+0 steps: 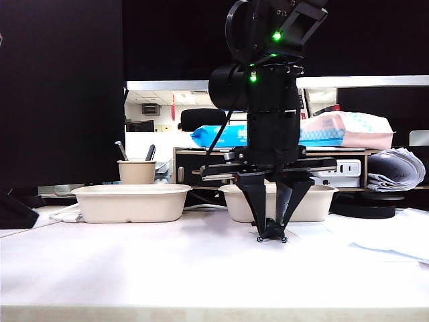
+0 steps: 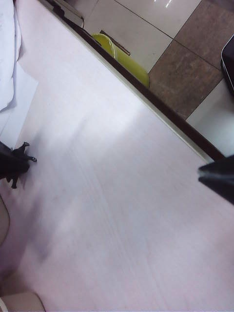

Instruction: Put the dolls with similar sizes into the same paper box, while dolls with different sizes go into separate paper boxes.

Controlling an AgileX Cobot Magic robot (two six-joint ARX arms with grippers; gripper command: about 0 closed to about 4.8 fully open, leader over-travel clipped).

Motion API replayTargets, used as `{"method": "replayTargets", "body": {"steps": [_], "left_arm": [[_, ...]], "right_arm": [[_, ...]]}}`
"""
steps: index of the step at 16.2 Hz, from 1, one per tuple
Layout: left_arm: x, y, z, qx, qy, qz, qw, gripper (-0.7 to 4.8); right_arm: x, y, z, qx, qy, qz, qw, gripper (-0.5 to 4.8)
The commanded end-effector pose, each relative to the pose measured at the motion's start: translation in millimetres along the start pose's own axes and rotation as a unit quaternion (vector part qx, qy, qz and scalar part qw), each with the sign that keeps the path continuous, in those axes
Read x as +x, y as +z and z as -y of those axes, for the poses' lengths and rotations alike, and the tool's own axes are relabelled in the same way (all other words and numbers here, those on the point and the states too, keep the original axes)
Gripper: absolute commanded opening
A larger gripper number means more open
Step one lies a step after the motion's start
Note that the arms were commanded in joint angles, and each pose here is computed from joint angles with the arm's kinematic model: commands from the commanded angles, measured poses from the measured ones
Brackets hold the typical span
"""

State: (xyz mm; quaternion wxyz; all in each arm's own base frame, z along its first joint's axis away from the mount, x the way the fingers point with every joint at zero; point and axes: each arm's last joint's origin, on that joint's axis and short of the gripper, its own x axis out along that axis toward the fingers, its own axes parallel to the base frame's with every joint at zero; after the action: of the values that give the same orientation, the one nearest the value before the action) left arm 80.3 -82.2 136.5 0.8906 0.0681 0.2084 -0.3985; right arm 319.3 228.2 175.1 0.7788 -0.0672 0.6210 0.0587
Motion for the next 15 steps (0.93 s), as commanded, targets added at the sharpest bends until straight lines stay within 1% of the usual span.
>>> {"method": "replayTargets", "body": {"steps": [1, 3, 7, 8, 10, 12, 13, 14, 15], "left_arm": [[-1.0, 3.2, 0.1, 0.001, -0.001, 0.013, 1.000, -0.05], [-3.6, 5.6, 0.3, 0.003, -0.002, 0.030, 1.000, -0.05], [-15.2, 14.6, 1.1, 0.007, -0.002, 0.102, 0.995, -0.05], [-20.0, 17.6, 1.3, 0.009, -0.002, 0.130, 0.991, -0.05], [-25.6, 20.7, 1.2, 0.010, 0.000, 0.161, 0.987, -0.05], [-30.5, 23.0, -0.9, 0.009, 0.012, 0.187, 0.982, -0.05], [-33.6, 24.2, -3.1, 0.007, 0.025, 0.202, 0.979, -0.05], [-34.3, 24.5, -3.9, 0.006, 0.029, 0.205, 0.978, -0.05], [-34.8, 24.5, -6.3, 0.003, 0.042, 0.206, 0.978, -0.05]], "right_arm": [[4.7, -0.8, -0.3, -0.007, 0.002, -0.005, 1.000, 0.39], [-3.2, 1.3, -0.3, -0.010, 0.011, 0.012, 1.000, 0.39], [-43.5, 4.8, 5.2, -0.015, 0.038, 0.076, 0.996, 0.39], [-60.5, 7.2, 8.9, -0.019, 0.063, 0.107, 0.992, 0.39], [-72.7, 10.5, 13.5, -0.018, 0.056, 0.144, 0.988, 0.39], [-75.1, 16.8, 22.0, -0.009, 0.051, 0.165, 0.985, 0.40], [-73.1, 23.6, 32.7, -0.001, 0.045, 0.176, 0.983, 0.40], [-71.4, 26.7, 36.3, 0.003, 0.038, 0.183, 0.982, 0.40], [-69.3, 33.9, 46.2, 0.016, 0.034, 0.198, 0.980, 0.40]]}}
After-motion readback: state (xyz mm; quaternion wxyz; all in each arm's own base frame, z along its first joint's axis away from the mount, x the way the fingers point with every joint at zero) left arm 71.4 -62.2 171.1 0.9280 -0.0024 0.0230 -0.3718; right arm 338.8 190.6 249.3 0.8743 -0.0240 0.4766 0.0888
